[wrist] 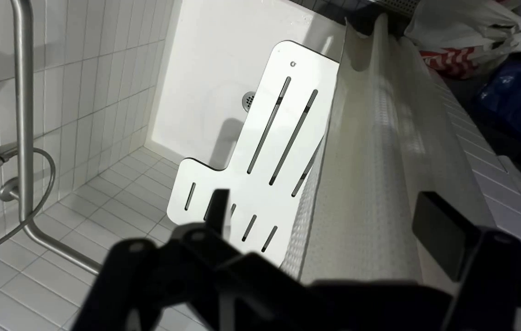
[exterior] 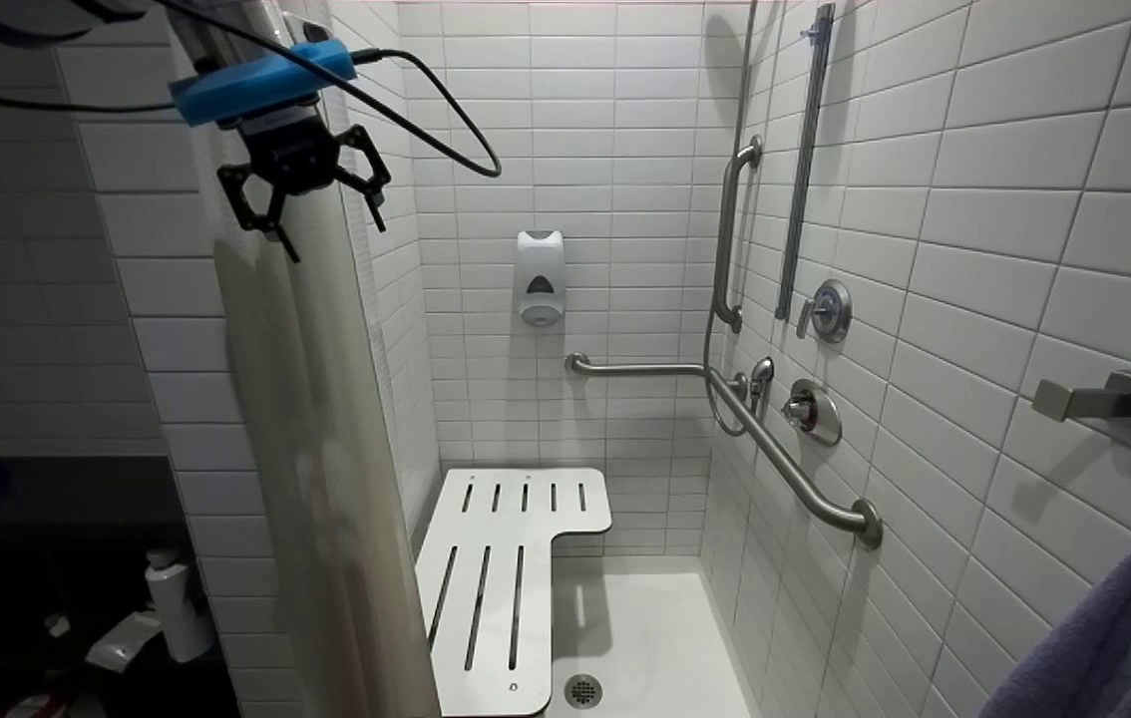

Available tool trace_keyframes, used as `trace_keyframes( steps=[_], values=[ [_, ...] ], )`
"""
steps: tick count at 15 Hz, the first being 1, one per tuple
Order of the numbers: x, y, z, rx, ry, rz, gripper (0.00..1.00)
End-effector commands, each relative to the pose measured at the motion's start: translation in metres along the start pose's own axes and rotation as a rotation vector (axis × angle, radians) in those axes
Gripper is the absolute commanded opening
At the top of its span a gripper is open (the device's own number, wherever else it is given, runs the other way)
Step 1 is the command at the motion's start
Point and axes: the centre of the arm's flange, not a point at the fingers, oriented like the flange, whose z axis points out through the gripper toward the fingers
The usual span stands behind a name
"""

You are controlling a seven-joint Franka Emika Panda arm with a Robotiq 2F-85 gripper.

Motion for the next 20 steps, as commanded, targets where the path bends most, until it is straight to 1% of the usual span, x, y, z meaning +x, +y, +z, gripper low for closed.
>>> trace_keyframes(
  steps=[1,7,13,20],
  values=[
    [0.021,0.016,-0.005,0.025,-0.034,-0.029,1.00],
    [0.038,0.026,-0.001,0.043,-0.071,-0.062,1.00],
    [0.054,0.028,-0.003,0.045,-0.103,-0.089,1.00],
    [0.064,0.031,-0.005,0.051,-0.119,-0.108,1.00]
  ],
)
